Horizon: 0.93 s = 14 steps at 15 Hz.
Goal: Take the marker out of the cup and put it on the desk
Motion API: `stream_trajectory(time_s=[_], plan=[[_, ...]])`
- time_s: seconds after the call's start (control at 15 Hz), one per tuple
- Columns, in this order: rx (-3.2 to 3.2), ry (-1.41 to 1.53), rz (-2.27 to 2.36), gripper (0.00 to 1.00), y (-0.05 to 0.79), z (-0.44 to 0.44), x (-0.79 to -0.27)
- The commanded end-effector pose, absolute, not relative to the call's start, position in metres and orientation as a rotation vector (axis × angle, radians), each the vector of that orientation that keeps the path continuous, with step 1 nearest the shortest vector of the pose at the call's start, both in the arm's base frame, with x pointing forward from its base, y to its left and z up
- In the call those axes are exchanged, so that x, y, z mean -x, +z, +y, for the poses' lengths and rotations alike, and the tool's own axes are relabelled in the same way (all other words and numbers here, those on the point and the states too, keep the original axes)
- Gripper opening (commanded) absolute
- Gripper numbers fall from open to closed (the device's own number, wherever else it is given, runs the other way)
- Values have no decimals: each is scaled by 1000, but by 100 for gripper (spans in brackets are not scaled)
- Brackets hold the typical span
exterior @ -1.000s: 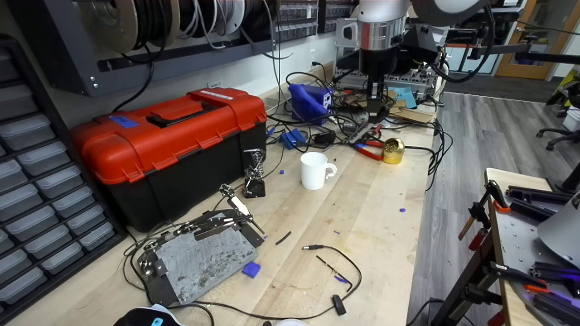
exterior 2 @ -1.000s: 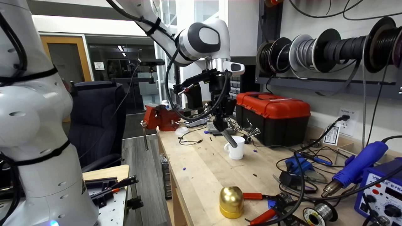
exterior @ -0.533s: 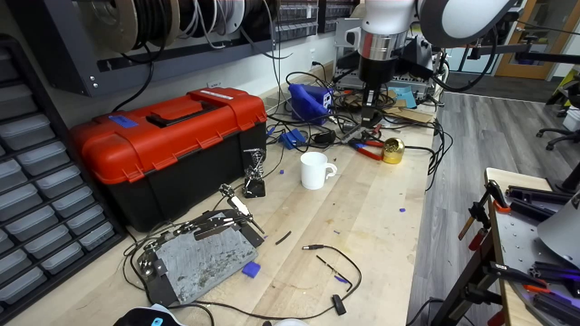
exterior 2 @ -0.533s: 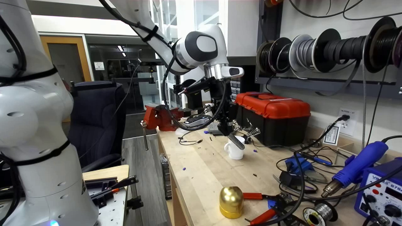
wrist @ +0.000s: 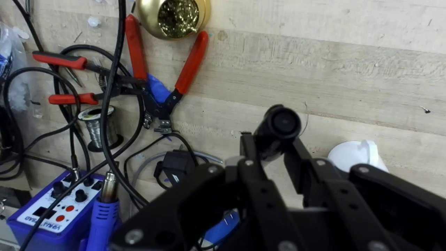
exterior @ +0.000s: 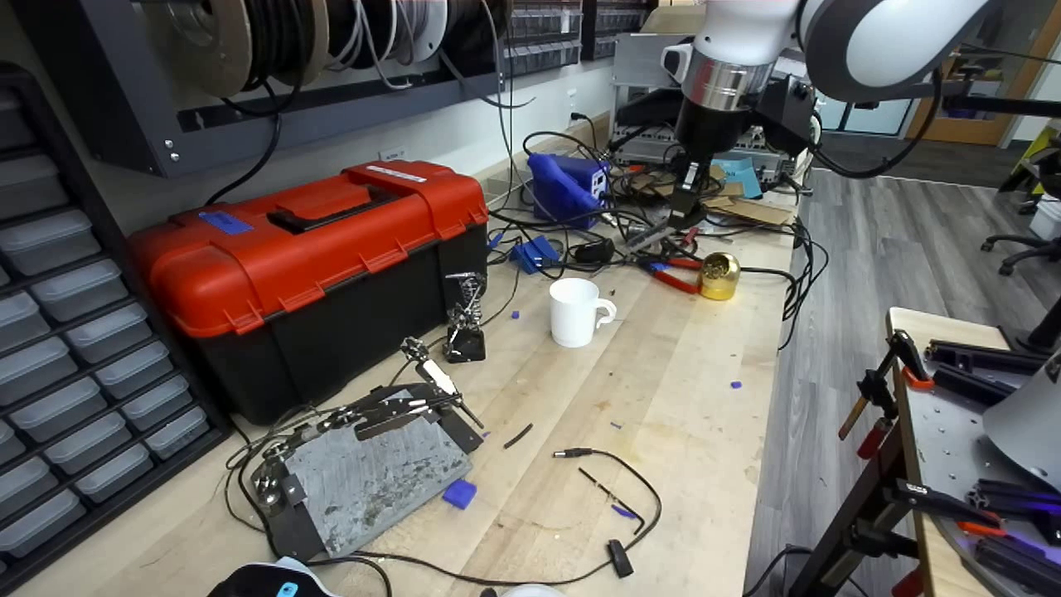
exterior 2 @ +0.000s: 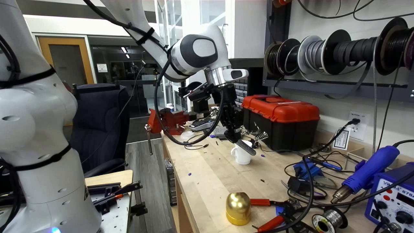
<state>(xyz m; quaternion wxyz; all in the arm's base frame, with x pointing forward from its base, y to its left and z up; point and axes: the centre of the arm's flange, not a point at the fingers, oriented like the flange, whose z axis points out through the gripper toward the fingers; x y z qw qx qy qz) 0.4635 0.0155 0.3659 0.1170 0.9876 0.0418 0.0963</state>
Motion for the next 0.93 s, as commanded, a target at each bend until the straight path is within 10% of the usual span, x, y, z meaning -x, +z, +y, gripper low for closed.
stream_trajectory(time_s=[0.0, 0.87], plan=[[-2910, 340, 40, 6, 347, 12, -429], [-2908, 365, 57, 6, 284, 15, -421]])
